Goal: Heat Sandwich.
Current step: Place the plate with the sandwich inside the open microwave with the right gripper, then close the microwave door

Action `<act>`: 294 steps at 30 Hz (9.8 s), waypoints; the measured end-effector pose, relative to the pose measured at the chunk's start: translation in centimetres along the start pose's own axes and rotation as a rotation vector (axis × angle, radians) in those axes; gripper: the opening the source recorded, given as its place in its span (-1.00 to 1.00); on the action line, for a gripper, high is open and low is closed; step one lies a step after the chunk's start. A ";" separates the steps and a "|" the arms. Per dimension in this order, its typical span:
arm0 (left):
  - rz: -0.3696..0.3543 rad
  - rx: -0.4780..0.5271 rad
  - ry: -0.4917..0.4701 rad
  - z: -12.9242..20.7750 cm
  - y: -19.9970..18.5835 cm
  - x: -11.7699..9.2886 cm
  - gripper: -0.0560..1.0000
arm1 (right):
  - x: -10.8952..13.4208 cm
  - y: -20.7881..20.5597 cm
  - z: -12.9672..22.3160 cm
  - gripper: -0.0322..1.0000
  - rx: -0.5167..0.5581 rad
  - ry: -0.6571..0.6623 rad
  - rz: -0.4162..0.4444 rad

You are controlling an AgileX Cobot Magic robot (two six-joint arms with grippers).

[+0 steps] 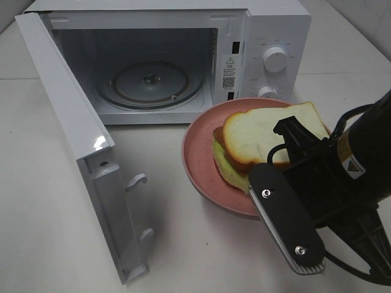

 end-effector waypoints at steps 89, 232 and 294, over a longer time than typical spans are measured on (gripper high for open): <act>0.000 0.000 0.000 0.0 0.0 0.0 0.98 | -12.4 4.4 -5.5 -0.89 -0.193 -0.212 -0.004; 0.000 0.000 0.000 0.0 0.0 0.0 0.98 | -17.8 7.1 -5.6 0.53 -0.119 0.112 0.112; 0.000 0.000 0.000 0.0 0.0 0.0 0.98 | 3.6 -10.1 6.8 0.53 -0.103 1.358 0.022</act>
Point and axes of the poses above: a point on each arm's last joint axis where the gripper is mounted, y pointing out along that axis toward the gripper, x along the wrist's bending axis when the last joint is at zero, z = x × y, the point moved 10 cm from there along y, pointing out along that axis toward the gripper, and after that the axes turned 13 degrees about y, right-handed, at the moved point
